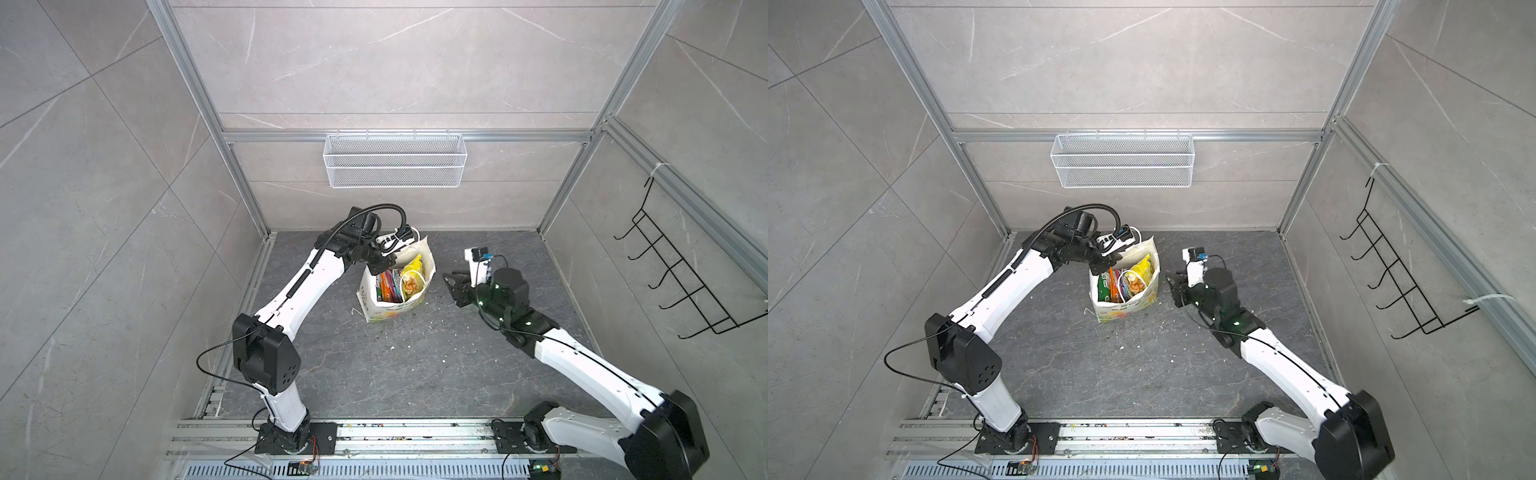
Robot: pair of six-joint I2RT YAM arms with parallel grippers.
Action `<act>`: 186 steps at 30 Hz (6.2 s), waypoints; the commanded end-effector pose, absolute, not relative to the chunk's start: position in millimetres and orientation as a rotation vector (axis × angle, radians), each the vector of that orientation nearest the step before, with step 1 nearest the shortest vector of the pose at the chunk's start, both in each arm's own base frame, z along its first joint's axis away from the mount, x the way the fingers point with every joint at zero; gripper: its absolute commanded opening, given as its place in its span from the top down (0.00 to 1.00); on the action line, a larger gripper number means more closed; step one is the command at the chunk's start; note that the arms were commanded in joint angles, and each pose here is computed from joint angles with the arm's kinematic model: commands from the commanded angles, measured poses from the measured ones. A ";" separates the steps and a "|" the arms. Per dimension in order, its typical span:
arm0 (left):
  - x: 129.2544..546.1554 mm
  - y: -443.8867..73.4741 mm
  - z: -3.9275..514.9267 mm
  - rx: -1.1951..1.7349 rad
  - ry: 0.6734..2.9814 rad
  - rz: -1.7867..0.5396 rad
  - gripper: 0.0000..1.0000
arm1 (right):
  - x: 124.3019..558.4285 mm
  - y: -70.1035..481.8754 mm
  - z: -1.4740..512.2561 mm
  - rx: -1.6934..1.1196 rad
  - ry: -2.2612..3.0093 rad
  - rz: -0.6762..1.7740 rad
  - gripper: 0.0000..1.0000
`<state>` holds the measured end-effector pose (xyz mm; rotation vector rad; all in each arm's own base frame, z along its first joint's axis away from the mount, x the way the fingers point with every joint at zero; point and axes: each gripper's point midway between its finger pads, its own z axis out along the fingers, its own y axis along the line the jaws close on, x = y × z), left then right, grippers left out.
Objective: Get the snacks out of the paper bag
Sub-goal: 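Hold the bag open with the left gripper while the right gripper moves above it, then lower the right gripper into the bag and grasp the yellow chip packet, then lift the yellow chip packet out of the bag with the right gripper, then carry the yellow chip packet away from the bag with the right gripper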
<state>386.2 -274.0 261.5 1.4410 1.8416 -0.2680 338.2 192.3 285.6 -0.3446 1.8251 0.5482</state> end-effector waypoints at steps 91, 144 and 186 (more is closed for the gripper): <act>348.4 -309.6 319.7 1.371 1.634 -0.219 1.00 | 334.8 280.2 208.2 -0.304 2.422 0.372 0.50; 358.4 -306.9 319.1 1.334 1.647 -0.161 1.00 | 274.3 144.9 475.0 -0.197 1.649 0.350 1.00; 364.5 -323.2 312.3 1.412 1.573 -0.162 1.00 | 512.1 -88.1 105.3 0.044 2.785 -1.278 0.95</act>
